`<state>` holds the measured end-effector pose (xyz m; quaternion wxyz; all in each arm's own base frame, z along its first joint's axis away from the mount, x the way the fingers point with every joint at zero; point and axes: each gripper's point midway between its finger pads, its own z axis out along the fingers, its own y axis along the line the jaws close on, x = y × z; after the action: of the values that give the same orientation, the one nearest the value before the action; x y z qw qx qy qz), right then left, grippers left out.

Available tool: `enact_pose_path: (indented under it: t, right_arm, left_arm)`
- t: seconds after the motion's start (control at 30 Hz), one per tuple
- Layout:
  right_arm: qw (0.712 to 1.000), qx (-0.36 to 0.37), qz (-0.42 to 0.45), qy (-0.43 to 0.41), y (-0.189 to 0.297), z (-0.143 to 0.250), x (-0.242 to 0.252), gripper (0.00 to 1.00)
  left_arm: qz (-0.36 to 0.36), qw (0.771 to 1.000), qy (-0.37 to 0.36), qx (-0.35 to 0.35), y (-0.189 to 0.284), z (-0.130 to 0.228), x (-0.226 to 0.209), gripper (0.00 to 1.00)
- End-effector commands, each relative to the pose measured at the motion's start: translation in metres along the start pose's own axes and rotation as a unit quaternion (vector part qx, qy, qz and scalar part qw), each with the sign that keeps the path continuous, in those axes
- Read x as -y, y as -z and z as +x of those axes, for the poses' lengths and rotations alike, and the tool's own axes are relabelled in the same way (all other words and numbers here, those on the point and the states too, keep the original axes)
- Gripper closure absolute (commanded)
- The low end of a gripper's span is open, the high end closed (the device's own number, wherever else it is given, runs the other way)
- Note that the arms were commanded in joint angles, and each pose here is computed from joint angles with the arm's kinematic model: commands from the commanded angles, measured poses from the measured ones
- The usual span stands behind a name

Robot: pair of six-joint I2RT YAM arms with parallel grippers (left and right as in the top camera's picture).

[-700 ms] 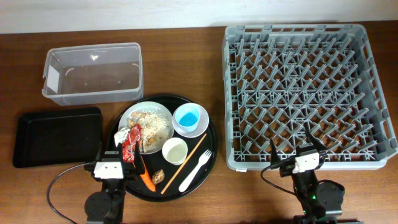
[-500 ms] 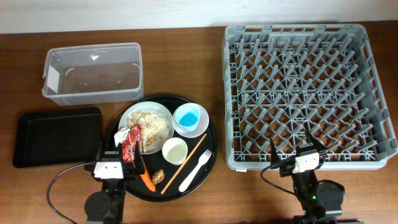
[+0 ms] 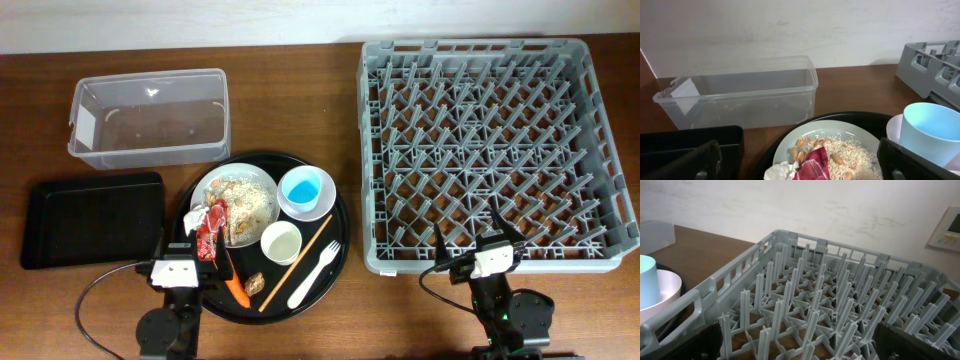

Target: Sort waste into correct bins and load items into the dishwasher rack

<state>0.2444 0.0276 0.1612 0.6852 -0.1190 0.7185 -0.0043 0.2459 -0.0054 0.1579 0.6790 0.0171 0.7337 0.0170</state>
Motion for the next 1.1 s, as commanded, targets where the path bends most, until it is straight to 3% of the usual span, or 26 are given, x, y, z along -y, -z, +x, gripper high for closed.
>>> enact_pose_path:
  t: [0.0,0.63,0.87,1.07]
  right_arm:
    - [1.000,0.000,-0.001,-0.002,0.000,0.001,-0.001,0.01]
    - [1.000,0.003,0.000,-0.001,0.001,-0.002,0.000,0.01]
    - [0.999,0.020,0.002,-0.049,0.006,-0.034,0.005,0.01]
    - [0.998,-0.036,-0.006,-0.060,0.000,-0.048,0.008,0.01]
  left_arm:
    - [0.005,1.000,-0.008,0.002,0.000,0.000,0.002,0.01]
    - [0.005,1.000,-0.008,0.002,0.000,-0.001,0.002,0.01]
    - [0.008,1.000,-0.008,-0.017,0.011,-0.025,0.001,0.01]
    - [0.012,0.998,-0.001,-0.056,0.015,-0.043,0.000,0.01]
